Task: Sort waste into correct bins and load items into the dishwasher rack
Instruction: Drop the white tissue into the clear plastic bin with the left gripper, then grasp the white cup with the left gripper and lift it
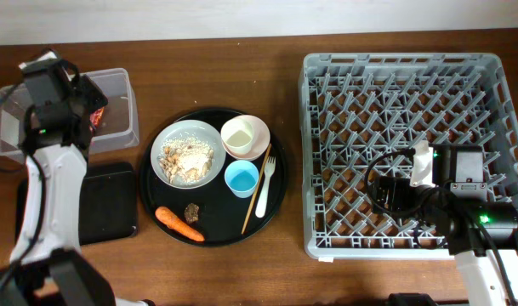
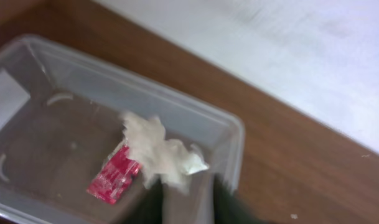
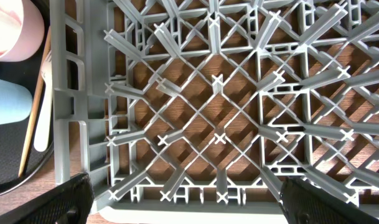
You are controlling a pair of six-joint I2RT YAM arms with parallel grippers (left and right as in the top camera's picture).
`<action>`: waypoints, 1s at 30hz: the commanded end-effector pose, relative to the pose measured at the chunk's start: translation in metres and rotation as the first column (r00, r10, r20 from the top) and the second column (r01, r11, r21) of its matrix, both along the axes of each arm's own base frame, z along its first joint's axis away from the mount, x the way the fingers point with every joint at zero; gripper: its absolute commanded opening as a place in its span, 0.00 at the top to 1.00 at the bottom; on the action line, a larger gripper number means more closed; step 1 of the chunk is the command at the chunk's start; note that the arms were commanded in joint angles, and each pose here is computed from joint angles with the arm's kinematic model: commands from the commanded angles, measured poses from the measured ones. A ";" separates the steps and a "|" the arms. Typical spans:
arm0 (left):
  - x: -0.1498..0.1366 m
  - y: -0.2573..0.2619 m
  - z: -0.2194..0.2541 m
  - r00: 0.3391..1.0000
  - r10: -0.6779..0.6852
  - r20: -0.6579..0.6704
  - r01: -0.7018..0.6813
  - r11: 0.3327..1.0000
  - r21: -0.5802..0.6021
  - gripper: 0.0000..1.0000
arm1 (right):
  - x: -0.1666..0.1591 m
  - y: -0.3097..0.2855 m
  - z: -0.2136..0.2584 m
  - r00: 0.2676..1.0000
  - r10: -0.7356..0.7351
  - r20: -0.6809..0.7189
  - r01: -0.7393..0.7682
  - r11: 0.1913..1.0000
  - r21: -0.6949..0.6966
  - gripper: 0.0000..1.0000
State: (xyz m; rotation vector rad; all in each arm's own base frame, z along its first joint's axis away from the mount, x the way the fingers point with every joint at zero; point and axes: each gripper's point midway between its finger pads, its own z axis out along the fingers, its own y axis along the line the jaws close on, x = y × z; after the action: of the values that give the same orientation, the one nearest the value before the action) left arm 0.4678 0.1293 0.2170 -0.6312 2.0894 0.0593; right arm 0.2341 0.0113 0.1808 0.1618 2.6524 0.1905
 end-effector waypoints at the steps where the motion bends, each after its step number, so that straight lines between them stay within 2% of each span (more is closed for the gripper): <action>1: 0.010 0.007 -0.041 0.997 0.006 -0.082 -0.007 1.000 -0.009 0.46 | 0.002 0.000 0.007 1.000 0.001 0.019 0.000 1.000 -0.007 0.01; 5: 0.007 0.002 -0.034 0.997 -0.012 -0.077 0.010 1.000 -0.022 0.45 | 0.001 0.000 0.007 1.000 0.000 0.016 0.000 1.000 -0.007 0.01; 7: 0.002 -0.018 -0.030 0.992 -0.101 -0.074 0.094 0.991 -0.095 0.46 | 0.001 0.000 0.007 1.000 0.000 0.016 0.000 1.000 -0.007 0.01; 8: -0.001 -0.036 -0.028 0.982 -0.176 -0.066 0.164 0.974 -0.159 0.49 | 0.001 0.000 0.007 1.000 0.001 0.016 0.000 1.000 -0.007 0.01; 10: -0.012 -0.086 -0.029 0.933 -0.356 -0.054 0.322 0.893 -0.314 0.52 | 0.001 0.000 0.007 1.000 0.000 0.016 0.000 1.000 -0.007 0.01; 12: -0.027 -0.129 -0.042 0.883 -0.458 -0.106 0.385 0.834 -0.394 0.52 | 0.001 0.000 0.007 1.000 0.000 0.016 0.000 1.000 -0.007 0.01; 13: -0.034 -0.154 -0.047 0.847 -0.514 -0.135 0.427 0.810 -0.403 0.50 | 0.001 0.000 0.006 1.000 0.000 0.013 0.000 1.000 -0.007 0.01; 14: -0.040 -0.192 -0.051 0.781 -0.605 -0.154 0.517 0.764 -0.385 0.48 | 0.000 0.000 0.006 1.000 0.000 0.008 0.000 1.000 -0.007 0.01; 16: -0.047 -0.234 -0.060 0.719 -0.671 -0.181 0.579 0.723 -0.377 0.44 | -0.003 0.000 0.004 1.000 0.000 -0.003 0.000 1.000 -0.007 0.01; 19: -0.053 -0.263 -0.083 0.679 -0.684 -0.266 0.604 0.727 -0.327 0.44 | -0.006 0.000 0.003 1.000 0.000 -0.019 0.000 1.000 -0.006 0.01; 22: -0.053 -0.270 -0.115 0.658 -0.668 -0.349 0.593 0.744 -0.307 0.44 | -0.007 0.000 0.002 1.000 0.000 -0.020 0.000 1.000 -0.006 0.01; 25: -0.050 -0.278 -0.150 0.629 -0.671 -0.392 0.587 0.741 -0.327 0.45 | -0.007 0.000 0.002 1.000 0.000 -0.021 0.000 1.000 -0.006 0.01; 27: -0.049 -0.278 -0.158 0.624 -0.670 -0.403 0.582 0.742 -0.332 0.89 | -0.007 0.000 0.002 1.000 0.000 -0.021 0.000 1.000 -0.006 0.01; 28: -0.047 -0.279 -0.154 0.630 -0.671 -0.390 0.588 0.741 -0.326 1.00 | -0.007 0.000 0.002 1.000 0.000 -0.021 0.000 1.000 -0.006 0.01; 30: -0.039 -0.281 -0.139 0.646 -0.675 -0.356 0.601 0.737 -0.309 1.00 | -0.007 0.000 0.002 1.000 0.000 -0.021 0.000 1.000 -0.006 0.01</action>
State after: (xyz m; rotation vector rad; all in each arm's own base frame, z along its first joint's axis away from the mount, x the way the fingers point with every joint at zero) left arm 0.4189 -0.1483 0.0594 0.0801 2.7405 -0.4215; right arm 0.2250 0.0117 0.1764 0.1686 2.6936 0.1918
